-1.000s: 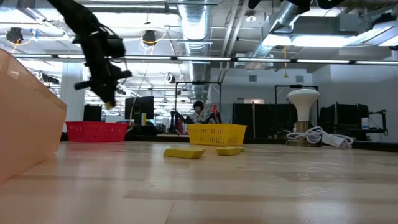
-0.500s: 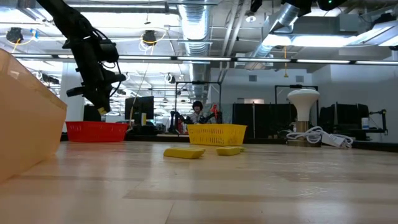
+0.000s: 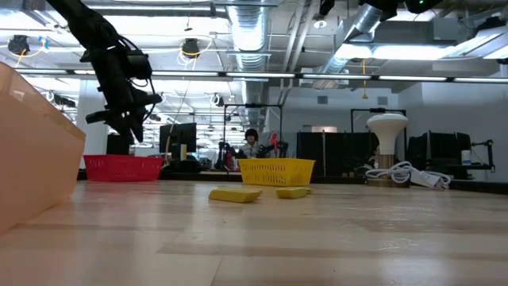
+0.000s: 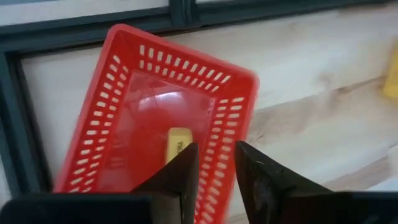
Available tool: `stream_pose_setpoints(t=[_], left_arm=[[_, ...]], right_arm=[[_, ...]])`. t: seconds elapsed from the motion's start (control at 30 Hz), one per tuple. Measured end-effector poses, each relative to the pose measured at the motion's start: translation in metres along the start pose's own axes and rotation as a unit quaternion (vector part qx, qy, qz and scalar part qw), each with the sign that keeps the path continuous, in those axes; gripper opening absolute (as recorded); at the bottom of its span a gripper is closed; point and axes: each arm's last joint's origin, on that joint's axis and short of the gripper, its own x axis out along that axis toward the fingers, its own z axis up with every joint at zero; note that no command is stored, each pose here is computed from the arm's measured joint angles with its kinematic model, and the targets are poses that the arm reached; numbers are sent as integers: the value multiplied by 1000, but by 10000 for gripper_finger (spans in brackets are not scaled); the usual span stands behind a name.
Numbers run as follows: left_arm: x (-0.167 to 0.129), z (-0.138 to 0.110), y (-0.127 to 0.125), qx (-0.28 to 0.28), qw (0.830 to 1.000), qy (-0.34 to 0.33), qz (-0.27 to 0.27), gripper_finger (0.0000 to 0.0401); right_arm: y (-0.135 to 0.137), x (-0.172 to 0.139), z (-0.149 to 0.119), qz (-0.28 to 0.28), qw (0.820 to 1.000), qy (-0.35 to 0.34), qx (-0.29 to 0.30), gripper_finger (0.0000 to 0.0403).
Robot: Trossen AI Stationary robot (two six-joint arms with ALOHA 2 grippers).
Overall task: Pick & Place School Supplies
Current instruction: Put the yellow eraser into the red bin
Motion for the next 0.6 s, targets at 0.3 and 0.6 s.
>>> stream_pose_setpoints(t=[0.3, 0.6], left_arm=[[-39, 21, -54, 11, 950, -163, -267, 98], [-101, 16, -127, 43, 796, -311, -518, 98]], right_arm=[[0, 0, 1, -8, 1000, -6, -2, 0], [2, 2, 14, -21, 999, -26, -19, 0]])
